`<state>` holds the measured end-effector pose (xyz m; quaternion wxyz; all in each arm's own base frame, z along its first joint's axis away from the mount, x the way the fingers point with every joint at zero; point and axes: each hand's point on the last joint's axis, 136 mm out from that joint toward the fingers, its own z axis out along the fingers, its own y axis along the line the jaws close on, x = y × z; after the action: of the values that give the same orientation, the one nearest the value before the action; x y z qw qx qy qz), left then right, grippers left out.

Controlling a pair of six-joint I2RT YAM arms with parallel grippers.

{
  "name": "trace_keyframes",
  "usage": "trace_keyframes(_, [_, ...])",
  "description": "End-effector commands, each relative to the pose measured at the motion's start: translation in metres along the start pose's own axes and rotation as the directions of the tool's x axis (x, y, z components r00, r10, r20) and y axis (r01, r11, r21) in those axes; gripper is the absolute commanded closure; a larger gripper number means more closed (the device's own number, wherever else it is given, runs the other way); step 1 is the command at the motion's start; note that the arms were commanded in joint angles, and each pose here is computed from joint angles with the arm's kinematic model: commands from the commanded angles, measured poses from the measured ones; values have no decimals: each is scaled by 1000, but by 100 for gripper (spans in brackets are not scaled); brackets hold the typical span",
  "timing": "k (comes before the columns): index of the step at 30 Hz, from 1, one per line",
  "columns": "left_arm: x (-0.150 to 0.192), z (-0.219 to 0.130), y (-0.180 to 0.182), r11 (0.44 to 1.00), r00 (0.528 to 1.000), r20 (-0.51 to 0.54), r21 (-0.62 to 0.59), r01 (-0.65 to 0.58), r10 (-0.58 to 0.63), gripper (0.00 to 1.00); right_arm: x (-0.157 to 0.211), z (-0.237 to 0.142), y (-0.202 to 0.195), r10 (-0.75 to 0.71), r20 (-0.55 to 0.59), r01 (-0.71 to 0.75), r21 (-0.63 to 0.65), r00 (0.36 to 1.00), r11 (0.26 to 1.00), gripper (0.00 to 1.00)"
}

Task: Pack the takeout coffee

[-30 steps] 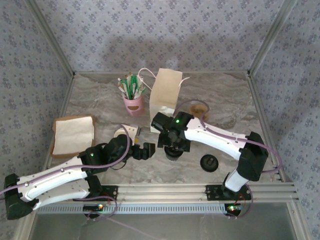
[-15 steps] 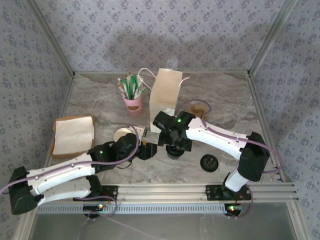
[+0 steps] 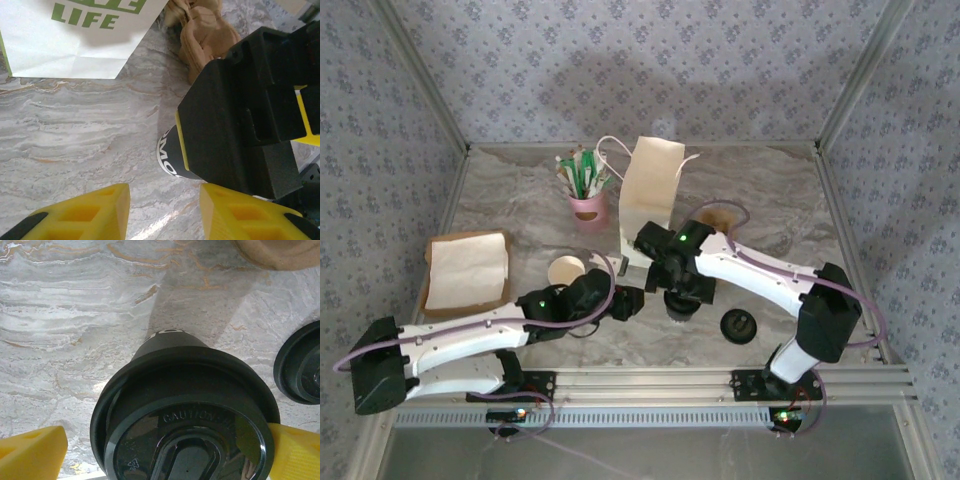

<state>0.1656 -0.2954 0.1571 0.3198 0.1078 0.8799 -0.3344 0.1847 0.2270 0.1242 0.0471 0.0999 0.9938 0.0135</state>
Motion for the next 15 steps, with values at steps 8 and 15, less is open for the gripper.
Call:
trace_keyframes(8, [-24, -35, -6, 998, 990, 137, 60, 33, -41, 61, -2, -9, 6, 77, -24, -80, -110, 997, 991, 0])
trace_keyframes(15, [-16, -37, -8, 994, 991, 114, 92, 53, -63, 63, -4, -9, 2, 146, -34, -149, -104, 989, 983, 0])
